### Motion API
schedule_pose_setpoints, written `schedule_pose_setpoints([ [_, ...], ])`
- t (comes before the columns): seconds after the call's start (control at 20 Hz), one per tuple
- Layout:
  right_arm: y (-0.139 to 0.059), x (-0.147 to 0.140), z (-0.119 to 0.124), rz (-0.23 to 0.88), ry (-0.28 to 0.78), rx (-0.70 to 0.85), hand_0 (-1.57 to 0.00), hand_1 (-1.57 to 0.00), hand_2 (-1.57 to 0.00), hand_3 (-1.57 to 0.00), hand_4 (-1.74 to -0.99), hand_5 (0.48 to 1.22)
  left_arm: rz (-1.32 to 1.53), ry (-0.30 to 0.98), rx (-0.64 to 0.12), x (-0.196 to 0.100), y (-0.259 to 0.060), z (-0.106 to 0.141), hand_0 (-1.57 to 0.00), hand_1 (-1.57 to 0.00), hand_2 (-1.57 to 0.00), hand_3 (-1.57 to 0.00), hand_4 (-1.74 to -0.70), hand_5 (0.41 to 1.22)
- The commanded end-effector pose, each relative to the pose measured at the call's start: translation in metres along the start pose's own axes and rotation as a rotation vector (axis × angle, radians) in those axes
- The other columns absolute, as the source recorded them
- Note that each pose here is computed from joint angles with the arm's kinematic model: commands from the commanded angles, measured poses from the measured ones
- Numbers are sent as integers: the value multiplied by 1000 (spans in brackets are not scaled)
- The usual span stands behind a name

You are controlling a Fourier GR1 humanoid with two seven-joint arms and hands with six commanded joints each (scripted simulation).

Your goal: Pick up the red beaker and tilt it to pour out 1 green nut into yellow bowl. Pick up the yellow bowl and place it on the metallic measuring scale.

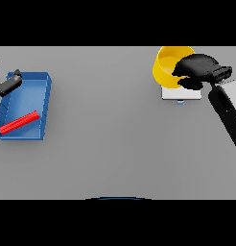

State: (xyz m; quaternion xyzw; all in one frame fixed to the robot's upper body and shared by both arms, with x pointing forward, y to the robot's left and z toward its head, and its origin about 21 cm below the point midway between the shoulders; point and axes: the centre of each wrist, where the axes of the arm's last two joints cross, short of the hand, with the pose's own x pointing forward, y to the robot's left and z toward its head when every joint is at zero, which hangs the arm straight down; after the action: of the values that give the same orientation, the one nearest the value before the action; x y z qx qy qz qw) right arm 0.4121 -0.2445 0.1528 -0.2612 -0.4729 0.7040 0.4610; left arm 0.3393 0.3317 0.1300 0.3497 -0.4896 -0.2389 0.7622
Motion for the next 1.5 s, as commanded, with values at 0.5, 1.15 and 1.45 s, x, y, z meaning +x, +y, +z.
schedule_pose_setpoints([
  [0.5, 33, -43, -25, -58, 108, 6, -1571, -1568, -1571, -1410, -1724, 1221, -7, 21, 7, -4, 2, 1, 1, 1, 1, 1, -807, 749],
  [1.15, 50, -49, -42, -143, 158, 57, -1219, -1083, -1132, -824, -1548, 1053, -7, 19, -3, 0, 0, -1, 1, 1, 1, 1, -812, 744],
  [1.45, 50, -51, -45, -152, 140, 88, -319, -283, -449, -572, -1397, 799, -5, 17, -10, 1, -7, -9, 1, 1, 1, 1, -809, 739],
])
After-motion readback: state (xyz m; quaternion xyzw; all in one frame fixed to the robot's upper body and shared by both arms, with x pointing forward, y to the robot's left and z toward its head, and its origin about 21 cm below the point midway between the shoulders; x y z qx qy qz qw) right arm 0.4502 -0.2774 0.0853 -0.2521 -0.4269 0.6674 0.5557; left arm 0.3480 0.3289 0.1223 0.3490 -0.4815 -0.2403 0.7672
